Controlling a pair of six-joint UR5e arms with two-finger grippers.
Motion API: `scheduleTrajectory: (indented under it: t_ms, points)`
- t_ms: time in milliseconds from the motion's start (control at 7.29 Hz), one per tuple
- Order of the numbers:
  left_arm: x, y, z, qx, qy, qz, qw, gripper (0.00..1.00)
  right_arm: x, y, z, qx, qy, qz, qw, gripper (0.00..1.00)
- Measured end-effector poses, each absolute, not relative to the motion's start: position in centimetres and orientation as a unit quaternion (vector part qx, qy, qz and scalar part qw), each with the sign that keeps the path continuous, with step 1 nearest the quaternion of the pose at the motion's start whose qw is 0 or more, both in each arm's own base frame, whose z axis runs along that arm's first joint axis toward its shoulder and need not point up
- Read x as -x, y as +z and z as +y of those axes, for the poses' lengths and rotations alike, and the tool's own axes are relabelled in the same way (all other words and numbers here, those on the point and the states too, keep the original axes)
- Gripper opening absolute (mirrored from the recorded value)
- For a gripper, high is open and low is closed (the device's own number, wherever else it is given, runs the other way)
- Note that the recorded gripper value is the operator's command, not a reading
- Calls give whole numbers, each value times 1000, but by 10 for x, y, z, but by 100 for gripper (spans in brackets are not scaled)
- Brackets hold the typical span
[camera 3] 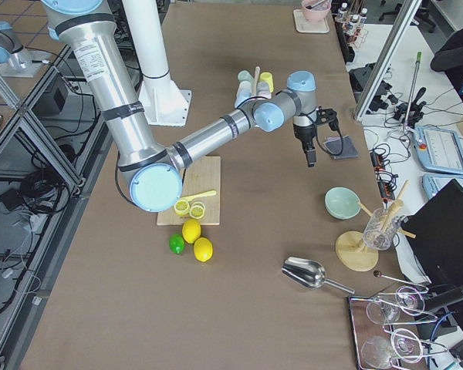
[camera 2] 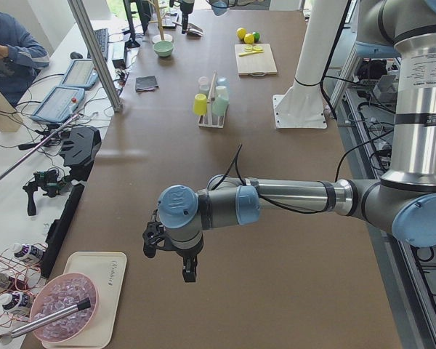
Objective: Place cup on cup holder
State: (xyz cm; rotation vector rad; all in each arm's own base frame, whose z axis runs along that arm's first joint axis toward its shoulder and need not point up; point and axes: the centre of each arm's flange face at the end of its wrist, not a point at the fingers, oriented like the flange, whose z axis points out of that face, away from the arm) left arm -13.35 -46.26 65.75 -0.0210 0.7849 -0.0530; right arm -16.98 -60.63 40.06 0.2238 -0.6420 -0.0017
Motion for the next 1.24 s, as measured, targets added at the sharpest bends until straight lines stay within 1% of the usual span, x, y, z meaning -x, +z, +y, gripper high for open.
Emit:
scheduleTrajectory:
  t_ms: [275, 412, 824, 1098, 1235]
  points:
    - [133, 662, -466, 13, -27, 383, 923, 98, 88, 457, -588, -44, 5, -335, 941, 100]
    - [133, 663, -467, 13, -27, 383, 923, 98, 49, 485, -570, -30, 10, -350, 936, 100]
    - [132, 664, -467, 15, -27, 383, 923, 98, -35, 560, -496, -18, 2, -359, 933, 100]
    - [132, 663, -467, 14, -26, 384, 923, 98, -75, 616, -446, 13, 19, -360, 933, 100]
    - [132, 663, -466, 15, -27, 384, 923, 98, -85, 641, -429, 33, 33, -370, 928, 100]
